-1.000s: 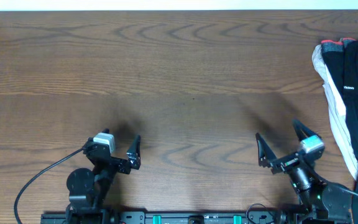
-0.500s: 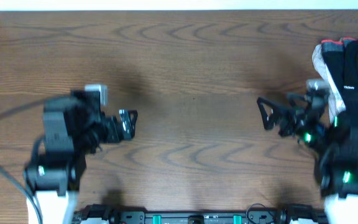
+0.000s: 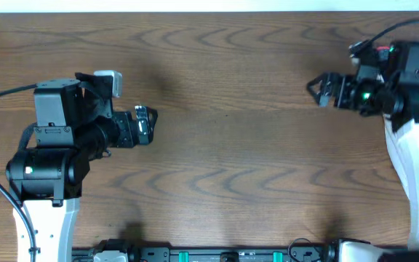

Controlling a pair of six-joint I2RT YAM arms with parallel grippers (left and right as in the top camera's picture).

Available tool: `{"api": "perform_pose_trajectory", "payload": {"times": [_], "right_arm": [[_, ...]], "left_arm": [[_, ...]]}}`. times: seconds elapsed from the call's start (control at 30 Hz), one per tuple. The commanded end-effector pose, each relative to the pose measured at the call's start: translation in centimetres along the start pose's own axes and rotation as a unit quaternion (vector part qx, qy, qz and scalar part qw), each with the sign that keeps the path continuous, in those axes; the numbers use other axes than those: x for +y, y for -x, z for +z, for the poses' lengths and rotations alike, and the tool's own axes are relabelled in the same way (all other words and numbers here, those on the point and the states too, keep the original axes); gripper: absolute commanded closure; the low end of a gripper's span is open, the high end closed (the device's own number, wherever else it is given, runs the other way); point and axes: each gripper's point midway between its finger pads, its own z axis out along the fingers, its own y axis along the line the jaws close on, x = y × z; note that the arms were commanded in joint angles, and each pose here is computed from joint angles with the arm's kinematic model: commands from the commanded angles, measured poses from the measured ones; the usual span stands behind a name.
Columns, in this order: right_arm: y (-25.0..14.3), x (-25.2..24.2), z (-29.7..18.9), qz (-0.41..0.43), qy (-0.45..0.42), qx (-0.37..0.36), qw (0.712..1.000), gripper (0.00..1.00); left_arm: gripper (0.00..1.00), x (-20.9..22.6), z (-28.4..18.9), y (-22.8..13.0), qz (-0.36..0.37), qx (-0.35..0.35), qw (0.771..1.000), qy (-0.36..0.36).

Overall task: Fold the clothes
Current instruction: 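Reach the right gripper to the clothes pile and grasp the black polo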

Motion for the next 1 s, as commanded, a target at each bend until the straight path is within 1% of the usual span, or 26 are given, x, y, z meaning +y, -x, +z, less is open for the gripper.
{"api": "perform_pose_trajectory", "payload": {"times": [0.0,0.1,0.23,0.37,0.5,0.57,0.6,0.63,0.77,0.87,0.97], "right_arm": [[3.4,-7.3,-2.4,0.061,-0.162,-0.036,0.984,0.01],[5.0,-12.1,-3.6,0.114,-0.223,-0.029,0.968,0.01],[6.8,-17.5,-3.8,0.164,-0.253,-0.022,0.953,0.02],[7.4,-21.9,-2.3,0.194,-0.264,-0.012,0.945,0.12],[6.6,-25.2,0.0,0.213,-0.291,0.004,0.933,0.18],[6.5,-26.8,0.9,0.235,-0.311,-0.002,0.921,0.18],[6.7,-27.2,1.4,0.242,-0.312,-0.007,0.919,0.13],[6.9,-27.7,2.0,0.246,-0.312,-0.012,0.918,0.13],[7.4,-29.2,3.9,0.247,-0.314,-0.023,0.916,0.23],[7.1,-30.2,5.2,0.264,-0.317,-0.023,0.911,0.29],[6.2,-30.9,6.5,0.269,-0.320,-0.009,0.908,0.30]], "left_arm": [[0.02,-0.1,-0.3,-0.1,0.006,0.004,1.000,-0.001],[0.02,0.0,-0.3,-0.3,0.004,0.008,1.000,0.000],[0.02,0.0,-0.3,-0.3,0.004,0.008,1.000,0.000],[0.02,0.0,-0.3,-0.3,0.004,0.008,1.000,0.000],[0.02,0.0,-0.2,-0.3,0.003,0.010,1.000,0.000],[0.02,0.0,-0.2,-0.3,0.003,0.010,1.000,0.000],[0.02,0.0,-0.2,-0.3,0.003,0.010,1.000,0.000],[0.02,0.0,-0.2,-0.3,0.003,0.010,1.000,0.000],[0.02,0.0,-0.2,-0.3,0.003,0.010,1.000,0.000],[0.02,0.0,-0.2,-0.3,0.003,0.010,1.000,0.000],[0.02,0.0,-0.2,-0.3,0.003,0.010,1.000,0.000]]}}
